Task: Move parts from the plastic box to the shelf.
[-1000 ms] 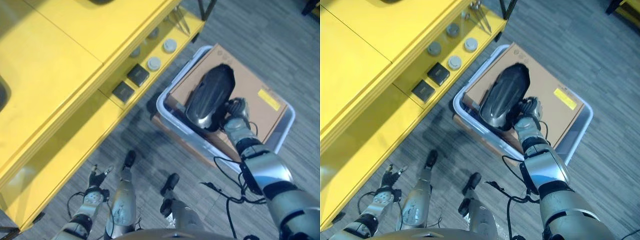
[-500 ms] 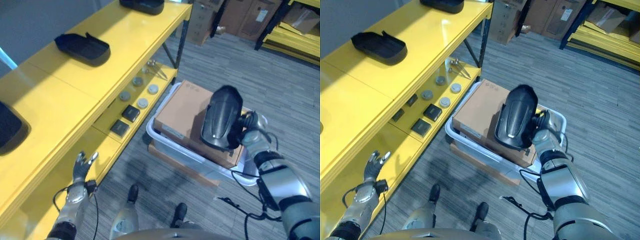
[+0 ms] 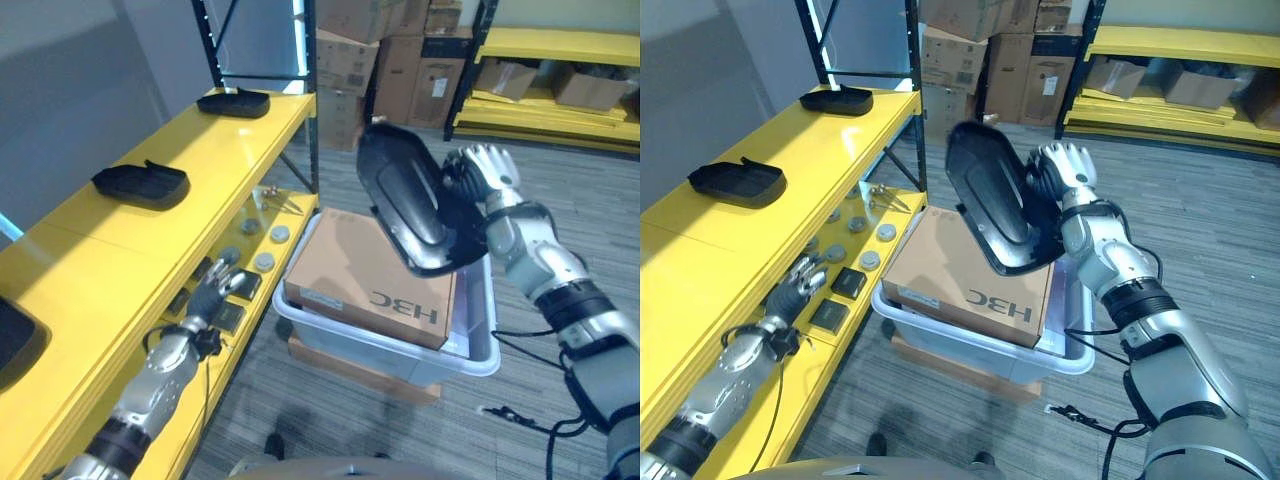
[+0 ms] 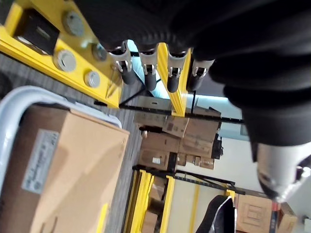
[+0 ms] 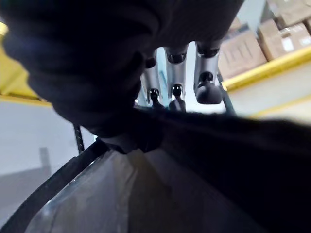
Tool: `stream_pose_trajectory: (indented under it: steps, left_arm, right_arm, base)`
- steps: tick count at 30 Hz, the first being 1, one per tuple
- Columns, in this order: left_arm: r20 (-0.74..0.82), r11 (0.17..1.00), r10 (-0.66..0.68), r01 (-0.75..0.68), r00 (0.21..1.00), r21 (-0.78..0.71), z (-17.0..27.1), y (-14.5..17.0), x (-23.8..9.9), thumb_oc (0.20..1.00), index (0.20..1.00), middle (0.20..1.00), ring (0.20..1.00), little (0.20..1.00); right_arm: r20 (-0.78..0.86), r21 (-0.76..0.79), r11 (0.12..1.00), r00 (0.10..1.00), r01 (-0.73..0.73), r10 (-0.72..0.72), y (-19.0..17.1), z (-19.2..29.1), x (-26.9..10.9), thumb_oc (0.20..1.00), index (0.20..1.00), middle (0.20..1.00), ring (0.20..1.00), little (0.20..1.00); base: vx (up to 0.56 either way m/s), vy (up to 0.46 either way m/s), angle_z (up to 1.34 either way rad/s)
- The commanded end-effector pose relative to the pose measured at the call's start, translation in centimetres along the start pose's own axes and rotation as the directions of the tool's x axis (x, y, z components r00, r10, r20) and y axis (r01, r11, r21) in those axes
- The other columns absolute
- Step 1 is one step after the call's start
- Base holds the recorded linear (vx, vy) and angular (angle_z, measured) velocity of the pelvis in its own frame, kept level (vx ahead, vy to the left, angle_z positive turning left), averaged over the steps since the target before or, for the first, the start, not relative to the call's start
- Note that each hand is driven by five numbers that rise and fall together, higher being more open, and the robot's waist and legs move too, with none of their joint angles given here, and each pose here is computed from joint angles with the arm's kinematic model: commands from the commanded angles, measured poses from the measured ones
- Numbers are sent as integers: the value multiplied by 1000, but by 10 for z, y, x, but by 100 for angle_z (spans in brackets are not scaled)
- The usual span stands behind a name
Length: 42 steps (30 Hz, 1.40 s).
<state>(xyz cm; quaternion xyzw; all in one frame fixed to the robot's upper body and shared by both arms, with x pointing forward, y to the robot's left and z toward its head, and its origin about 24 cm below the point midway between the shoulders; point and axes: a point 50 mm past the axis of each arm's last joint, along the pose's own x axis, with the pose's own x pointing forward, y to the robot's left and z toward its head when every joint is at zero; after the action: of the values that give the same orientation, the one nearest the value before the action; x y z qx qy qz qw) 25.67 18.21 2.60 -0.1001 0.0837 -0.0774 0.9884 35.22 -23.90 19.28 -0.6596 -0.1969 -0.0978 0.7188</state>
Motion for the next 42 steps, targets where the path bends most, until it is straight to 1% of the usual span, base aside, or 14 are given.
stream_pose_trajectory:
  steps: [1, 3, 6, 9, 15, 22, 31, 36, 39, 40, 41, 42]
  left_arm:
    - [84, 999, -30, 31, 996, -19, 23, -10, 17, 1000, 1000, 1000, 1000, 1000]
    - [90, 996, -32, 39, 995, -74, 24, -19, 23, 1000, 1000, 1000, 1000, 1000]
    - [88, 995, -34, 42, 996, -89, 23, -27, 28, 1000, 1000, 1000, 1000, 1000]
    - [86, 991, -45, 55, 995, -125, 22, -44, 37, 1000, 1000, 1000, 1000, 1000]
    - [100, 979, -84, 101, 991, -176, 28, -60, 44, 1000, 1000, 1000, 1000, 1000]
    - [138, 968, -162, 184, 977, -171, 45, -85, 58, 1000, 1000, 1000, 1000, 1000]
    - [146, 958, -233, 253, 961, -136, 53, -99, 63, 1000, 1000, 1000, 1000, 1000]
    - [138, 960, -230, 248, 963, -129, 53, -102, 67, 1000, 1000, 1000, 1000, 1000]
    - [132, 968, -194, 212, 972, -137, 51, -102, 71, 1000, 1000, 1000, 1000, 1000]
    - [138, 975, -157, 176, 978, -137, 53, -99, 73, 275, 275, 275, 275, 275]
    - [147, 977, -146, 166, 978, -135, 55, -98, 73, 200, 200, 200, 200, 200]
    - [159, 979, -131, 153, 979, -134, 56, -96, 74, 200, 200, 200, 200, 200]
  right_arm:
    - [47, -15, 987, 986, 160, -159, -26, 5, 9, 200, 200, 200, 200, 200]
    - [70, 12, 981, 979, 191, -192, -29, 13, 7, 200, 200, 200, 200, 200]
    - [90, 38, 976, 972, 215, -217, -31, 22, 6, 200, 200, 200, 200, 200]
    - [128, 96, 963, 956, 252, -263, -33, 39, 6, 200, 200, 200, 200, 200]
    - [172, 134, 959, 947, 250, -271, -29, 57, 8, 200, 200, 200, 200, 200]
    - [238, 184, 966, 945, 181, -223, -12, 89, 12, 200, 200, 200, 200, 200]
    - [383, 193, 980, 915, 57, -129, 7, 129, 10, 200, 200, 200, 200, 200]
    - [459, 217, 976, 879, 29, -128, 6, 149, 5, 200, 200, 200, 200, 200]
    - [505, 286, 958, 849, 5, -155, 2, 167, 0, 200, 200, 200, 200, 200]
    - [531, 356, 934, 826, -14, -191, -4, 179, -7, 200, 200, 200, 200, 200]
    - [540, 375, 926, 819, -31, -191, -4, 182, -9, 200, 200, 200, 200, 200]
    - [562, 376, 925, 806, -48, -187, -4, 187, -13, 200, 200, 200, 200, 200]
  base:
    - [13, -32, -7]
    - [5, -15, -1]
    - [7, -9, -2]
    - [0, 0, 0]
    - [0, 0, 0]
    - [-5, -4, 2]
    - [0, 0, 0]
    - [0, 0, 0]
    - [0, 0, 0]
    - [0, 0, 0]
    - [0, 0, 0]
    - [0, 0, 0]
